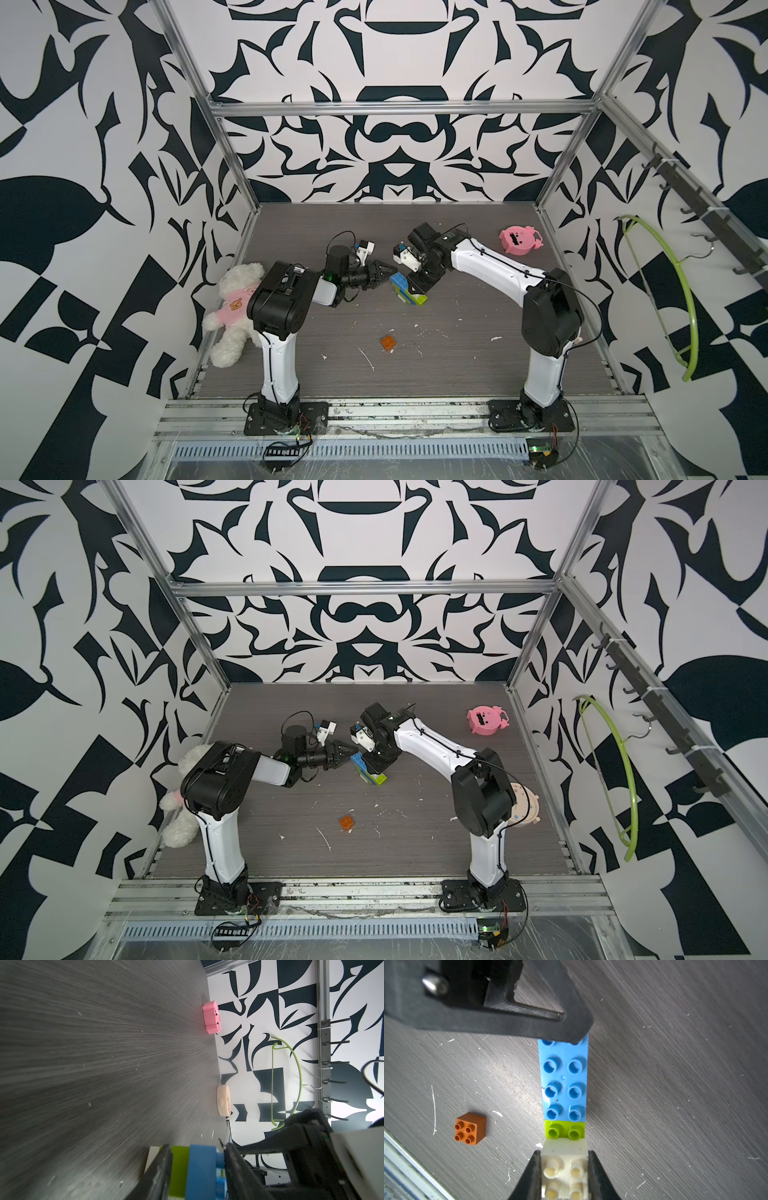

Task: Assemble a heart with lego
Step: Assemble the lego brick with the lego brick.

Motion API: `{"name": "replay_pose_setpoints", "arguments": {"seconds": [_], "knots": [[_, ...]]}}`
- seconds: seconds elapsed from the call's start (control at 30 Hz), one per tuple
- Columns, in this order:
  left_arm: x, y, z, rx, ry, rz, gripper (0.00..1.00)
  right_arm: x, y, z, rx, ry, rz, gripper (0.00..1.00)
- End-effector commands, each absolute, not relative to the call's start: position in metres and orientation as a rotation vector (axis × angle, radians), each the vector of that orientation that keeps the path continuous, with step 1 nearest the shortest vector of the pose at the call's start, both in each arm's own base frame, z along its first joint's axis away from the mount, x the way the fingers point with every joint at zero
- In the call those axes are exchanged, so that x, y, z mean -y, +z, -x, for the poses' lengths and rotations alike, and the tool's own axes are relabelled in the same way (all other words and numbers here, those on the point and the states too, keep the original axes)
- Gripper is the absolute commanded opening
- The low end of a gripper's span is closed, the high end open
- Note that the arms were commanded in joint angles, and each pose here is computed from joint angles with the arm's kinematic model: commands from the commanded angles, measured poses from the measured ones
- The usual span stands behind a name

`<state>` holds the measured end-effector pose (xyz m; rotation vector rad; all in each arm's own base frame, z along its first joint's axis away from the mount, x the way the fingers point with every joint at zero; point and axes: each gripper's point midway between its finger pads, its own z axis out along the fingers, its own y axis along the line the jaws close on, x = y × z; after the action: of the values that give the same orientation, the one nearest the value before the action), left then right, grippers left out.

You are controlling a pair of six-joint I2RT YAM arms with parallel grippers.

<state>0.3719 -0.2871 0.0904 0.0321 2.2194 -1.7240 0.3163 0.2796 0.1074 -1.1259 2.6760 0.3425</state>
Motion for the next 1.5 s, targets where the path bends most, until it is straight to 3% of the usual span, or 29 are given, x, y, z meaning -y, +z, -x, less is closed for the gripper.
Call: {"name": "replay_pose_setpoints", "arguments": {"seconds": [0.0,0.53,1.07,1.47], "knots": [[0.287,0.083,-0.369,-2.231,-1.714,-0.036,0.44,-0.283,0.109,-0.312,-2.665,0.35,1.144,0.23],[0.284,0.075,-0.364,-2.243,-1.705,-0.013,0.38,-0.28,0.129,-0.32,-2.603,0.325,1.08,0.23],[0.282,0.072,-0.366,-2.241,-1.692,-0.009,0.38,-0.279,0.121,-0.31,-2.602,0.384,1.077,0.23],[0.283,0.071,-0.367,-2.246,-1.688,-0.003,0.37,-0.266,0.096,-0.309,-2.674,0.232,1.117,0.23]]}}
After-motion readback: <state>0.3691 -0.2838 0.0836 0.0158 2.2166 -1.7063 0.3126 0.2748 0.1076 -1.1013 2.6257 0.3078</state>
